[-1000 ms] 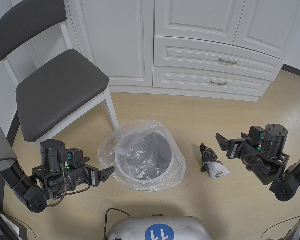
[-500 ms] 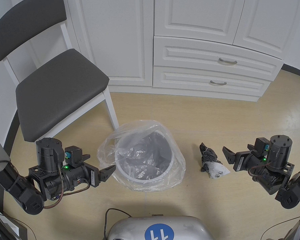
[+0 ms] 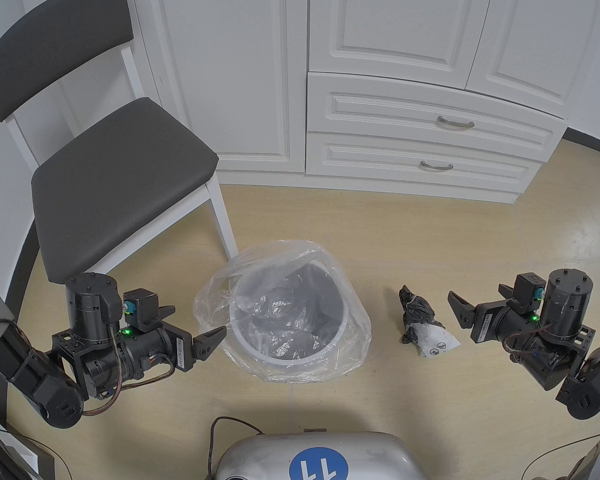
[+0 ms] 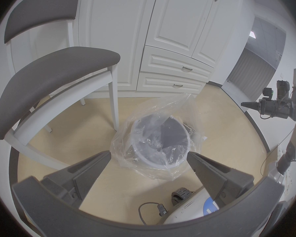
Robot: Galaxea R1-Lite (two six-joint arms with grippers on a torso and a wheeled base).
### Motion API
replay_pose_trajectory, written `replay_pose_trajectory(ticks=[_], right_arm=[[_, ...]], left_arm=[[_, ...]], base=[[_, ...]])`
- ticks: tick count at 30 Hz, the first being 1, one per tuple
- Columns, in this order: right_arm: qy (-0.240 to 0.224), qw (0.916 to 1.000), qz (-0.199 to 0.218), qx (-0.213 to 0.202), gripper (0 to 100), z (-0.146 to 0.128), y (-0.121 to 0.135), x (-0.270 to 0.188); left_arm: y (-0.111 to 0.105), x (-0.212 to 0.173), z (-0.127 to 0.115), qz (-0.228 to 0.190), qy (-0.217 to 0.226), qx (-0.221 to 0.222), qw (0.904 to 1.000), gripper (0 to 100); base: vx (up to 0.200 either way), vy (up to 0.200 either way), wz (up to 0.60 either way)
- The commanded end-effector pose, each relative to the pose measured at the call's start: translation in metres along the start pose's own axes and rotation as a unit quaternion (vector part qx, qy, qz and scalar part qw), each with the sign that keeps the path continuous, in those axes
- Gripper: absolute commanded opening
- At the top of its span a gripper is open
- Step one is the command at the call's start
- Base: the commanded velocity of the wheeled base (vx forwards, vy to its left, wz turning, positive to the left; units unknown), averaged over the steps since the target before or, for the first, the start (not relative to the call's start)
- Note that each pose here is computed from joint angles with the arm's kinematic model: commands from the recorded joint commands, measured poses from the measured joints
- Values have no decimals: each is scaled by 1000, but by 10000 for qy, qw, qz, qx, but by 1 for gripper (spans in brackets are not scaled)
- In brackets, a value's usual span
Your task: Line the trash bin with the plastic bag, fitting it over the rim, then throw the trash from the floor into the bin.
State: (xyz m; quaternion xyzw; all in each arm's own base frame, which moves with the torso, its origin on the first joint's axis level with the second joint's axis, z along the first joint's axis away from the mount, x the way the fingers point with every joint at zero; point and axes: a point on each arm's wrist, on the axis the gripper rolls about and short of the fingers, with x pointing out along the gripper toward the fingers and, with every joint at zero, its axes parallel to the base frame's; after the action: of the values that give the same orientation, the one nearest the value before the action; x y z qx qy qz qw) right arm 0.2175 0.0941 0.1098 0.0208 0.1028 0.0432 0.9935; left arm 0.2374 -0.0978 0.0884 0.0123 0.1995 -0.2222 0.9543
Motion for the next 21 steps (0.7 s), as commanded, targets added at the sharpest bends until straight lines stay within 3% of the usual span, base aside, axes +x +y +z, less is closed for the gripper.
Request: replay_pose_trajectory(ticks=[1, 11, 17, 21], right_arm=[[20, 9999, 6, -134, 100, -1, -1, -3], [-356, 9946, 129, -969, 100, 18, 3, 0], [-654, 9904, 588, -1071, 100, 35, 22, 16], [-548, 9891, 786, -1118, 100, 29, 27, 25]], left_arm=[[-1, 0, -2, -19, 52, 4, 10000, 100], [-1, 1, -1, -12, 44, 2, 10000, 100], [0, -2, 0, 1, 5, -1, 10000, 100], [0, -3, 0, 0, -3, -1, 10000, 100]], base=[[0, 0, 0], [0, 0, 0], [0, 0, 0], [0, 0, 0]])
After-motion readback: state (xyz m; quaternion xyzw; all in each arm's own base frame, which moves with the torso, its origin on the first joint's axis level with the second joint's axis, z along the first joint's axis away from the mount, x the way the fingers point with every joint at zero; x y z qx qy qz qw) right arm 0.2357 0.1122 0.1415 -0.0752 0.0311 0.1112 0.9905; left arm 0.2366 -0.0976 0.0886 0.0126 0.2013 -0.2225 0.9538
